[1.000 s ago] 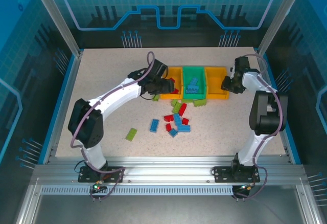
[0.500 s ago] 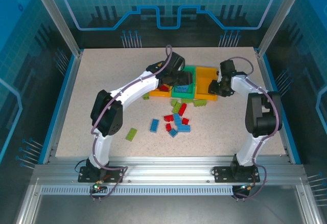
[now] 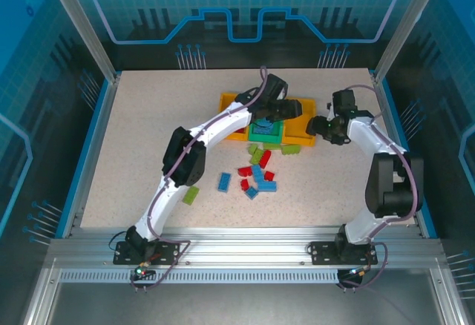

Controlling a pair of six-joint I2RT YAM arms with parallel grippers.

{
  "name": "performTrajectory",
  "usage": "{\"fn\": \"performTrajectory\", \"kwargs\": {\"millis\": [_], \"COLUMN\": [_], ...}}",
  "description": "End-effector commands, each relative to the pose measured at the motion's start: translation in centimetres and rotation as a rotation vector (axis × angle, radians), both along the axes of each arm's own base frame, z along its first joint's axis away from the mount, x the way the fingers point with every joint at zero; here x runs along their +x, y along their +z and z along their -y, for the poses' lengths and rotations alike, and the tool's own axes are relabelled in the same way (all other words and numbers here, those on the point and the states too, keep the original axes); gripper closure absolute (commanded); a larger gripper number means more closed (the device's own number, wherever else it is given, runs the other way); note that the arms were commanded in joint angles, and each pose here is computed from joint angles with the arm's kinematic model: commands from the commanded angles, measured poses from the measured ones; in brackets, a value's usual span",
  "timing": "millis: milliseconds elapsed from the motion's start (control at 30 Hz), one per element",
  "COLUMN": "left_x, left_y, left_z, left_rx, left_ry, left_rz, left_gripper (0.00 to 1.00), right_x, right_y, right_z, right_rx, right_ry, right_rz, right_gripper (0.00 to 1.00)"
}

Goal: Sort the legos into containers by color

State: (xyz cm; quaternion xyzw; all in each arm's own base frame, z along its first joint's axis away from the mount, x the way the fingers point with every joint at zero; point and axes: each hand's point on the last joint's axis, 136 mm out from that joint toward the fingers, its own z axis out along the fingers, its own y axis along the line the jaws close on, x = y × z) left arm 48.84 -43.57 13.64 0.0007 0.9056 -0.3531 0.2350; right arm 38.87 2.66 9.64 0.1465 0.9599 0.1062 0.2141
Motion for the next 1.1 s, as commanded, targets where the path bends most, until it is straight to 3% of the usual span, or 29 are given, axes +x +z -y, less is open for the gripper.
{"fn": "performTrajectory", "kwargs": {"millis": [0,67,267,367,700,867,1067], "left_x": [-0.2,-0.1,-0.7,-1.0,-2.7,-4.2,-6.3], "left_y": [0.3,0.0,-0.1,1.2,6.8,7.0,4.7], "left_z": [1.8,1.9,1.9,1.9,0.0,-4.1,-11.0], "left_rx": [-0.079,-0.084,-0.086,-0.098,-0.119,-0.113,-0.091], "left_ry": [-0.014,-0.014,-0.022,-0.023,-0.023,0.036,0.154], "left_rz": [-0.039,-0.044,-0.065,-0.037,0.047,0.043,0.002], "left_gripper": [0.48,0.45,0.23,0.02,0.01,0.01,0.01], "right_x": [-1.7,-2.5,-4.8,-5.8,-6.1,-5.4,-4.3], "right_y": [0.5,0.6,0.1,-0.1,-1.5,-3.2,-4.5], "right_z": [-0.1,-0.4,-1.3,-2.6,-8.3,-9.4,-10.0], "right_rx": [0.017,0.030,0.064,0.078,0.038,-0.033,-0.111], "right_ry": [0.006,0.010,0.017,0.029,0.163,0.226,0.268], "right_rz": [-0.010,-0.005,-0.017,-0.026,-0.013,-0.040,-0.066], "right_gripper": [0.23,0.22,0.21,0.21,0.17,0.16,0.15]}}
